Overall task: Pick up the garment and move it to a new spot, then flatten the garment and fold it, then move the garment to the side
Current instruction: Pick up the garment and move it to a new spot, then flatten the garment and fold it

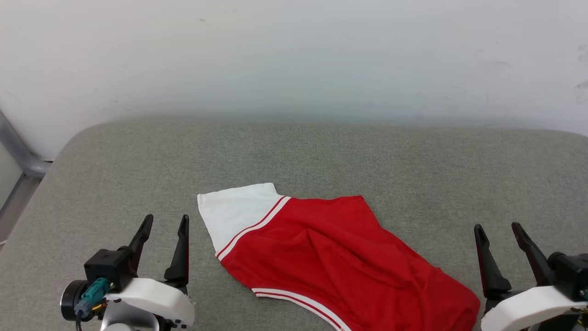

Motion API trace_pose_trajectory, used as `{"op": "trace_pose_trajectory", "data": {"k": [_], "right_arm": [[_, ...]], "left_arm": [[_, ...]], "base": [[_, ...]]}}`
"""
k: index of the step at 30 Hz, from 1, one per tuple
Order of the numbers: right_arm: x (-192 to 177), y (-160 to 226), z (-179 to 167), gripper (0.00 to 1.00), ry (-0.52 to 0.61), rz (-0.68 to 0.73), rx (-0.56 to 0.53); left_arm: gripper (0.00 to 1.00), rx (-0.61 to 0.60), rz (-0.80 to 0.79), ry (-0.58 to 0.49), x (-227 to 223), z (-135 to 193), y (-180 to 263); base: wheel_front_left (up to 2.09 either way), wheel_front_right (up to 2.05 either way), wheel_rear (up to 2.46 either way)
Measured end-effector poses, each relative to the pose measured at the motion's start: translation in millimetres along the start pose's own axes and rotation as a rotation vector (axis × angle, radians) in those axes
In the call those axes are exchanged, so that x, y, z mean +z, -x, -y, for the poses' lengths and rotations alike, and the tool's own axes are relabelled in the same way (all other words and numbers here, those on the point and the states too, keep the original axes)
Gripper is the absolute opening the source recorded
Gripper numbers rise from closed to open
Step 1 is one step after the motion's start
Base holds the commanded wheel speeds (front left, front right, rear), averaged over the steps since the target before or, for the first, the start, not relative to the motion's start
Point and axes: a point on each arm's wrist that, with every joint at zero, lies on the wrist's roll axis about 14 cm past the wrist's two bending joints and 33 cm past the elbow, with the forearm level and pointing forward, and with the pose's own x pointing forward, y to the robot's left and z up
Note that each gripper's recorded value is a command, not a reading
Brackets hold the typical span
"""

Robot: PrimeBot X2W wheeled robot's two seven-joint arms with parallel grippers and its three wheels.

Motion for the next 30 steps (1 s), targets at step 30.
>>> {"op": "trace_pose_trajectory", "data": {"k": [30], "right_arm": [[-192.5, 13.1, 6.4, 1.0, 0.013, -1.042, 0.13]], "left_arm": [[1.0, 0.007, -0.053, 0.067, -23.8, 2.2, -21.5]], "base": [[0.0, 0.0, 0.0]]}}
